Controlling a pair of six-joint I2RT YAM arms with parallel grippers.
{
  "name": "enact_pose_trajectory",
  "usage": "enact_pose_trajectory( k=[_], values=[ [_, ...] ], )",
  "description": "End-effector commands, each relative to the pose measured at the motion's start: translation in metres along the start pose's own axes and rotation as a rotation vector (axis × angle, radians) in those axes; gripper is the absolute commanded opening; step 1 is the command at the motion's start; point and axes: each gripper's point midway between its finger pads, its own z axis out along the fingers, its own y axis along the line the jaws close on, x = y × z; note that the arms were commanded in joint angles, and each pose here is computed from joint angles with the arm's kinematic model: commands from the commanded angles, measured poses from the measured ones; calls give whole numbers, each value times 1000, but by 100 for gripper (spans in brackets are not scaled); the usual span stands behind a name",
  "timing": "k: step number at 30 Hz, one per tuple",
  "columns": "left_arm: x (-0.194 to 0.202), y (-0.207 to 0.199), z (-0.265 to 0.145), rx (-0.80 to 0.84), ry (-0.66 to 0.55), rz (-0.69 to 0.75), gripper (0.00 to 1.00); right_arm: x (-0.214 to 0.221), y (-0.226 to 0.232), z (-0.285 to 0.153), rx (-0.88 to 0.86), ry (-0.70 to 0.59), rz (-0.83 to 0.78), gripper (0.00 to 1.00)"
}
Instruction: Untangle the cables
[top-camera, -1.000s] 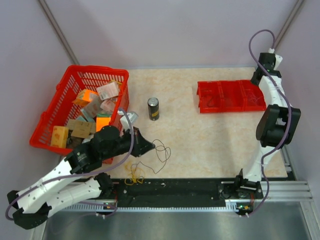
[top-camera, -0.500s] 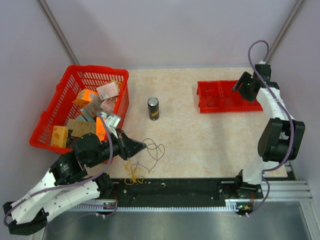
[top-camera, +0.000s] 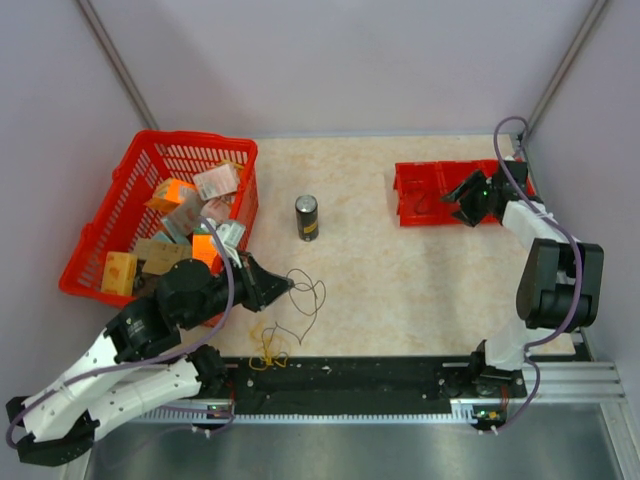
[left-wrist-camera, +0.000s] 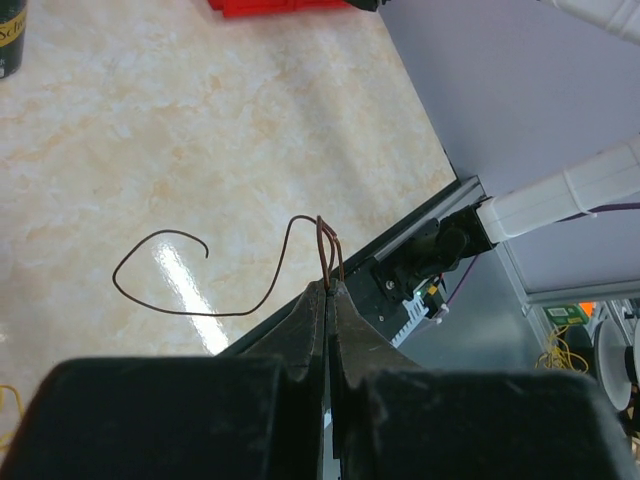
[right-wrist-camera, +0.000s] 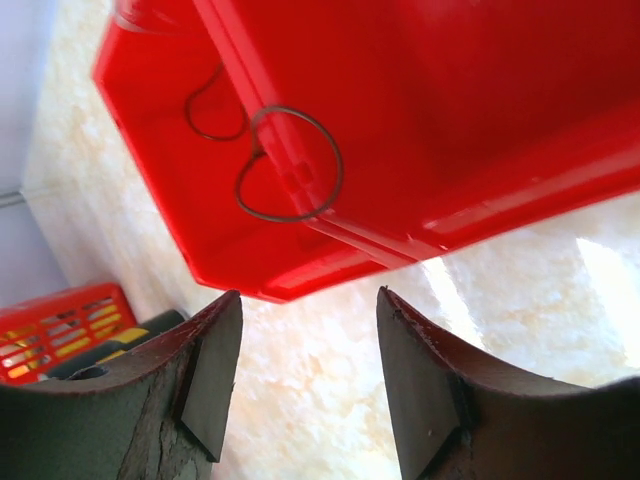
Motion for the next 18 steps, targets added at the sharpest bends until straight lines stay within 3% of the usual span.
enact_pose_trajectory(
  k=[1,8,18],
  values=[
    [-16,-6,1,-14,-35,22,0,-21,42,-11,-137,-86,18,56],
    [-8,-3,8,-16,-14,12,0,-24,47,8,-80,-121,31,54],
    [-8,-11,12,15,14,32,0,-44,57,21,-36,-188,80,40]
  ],
)
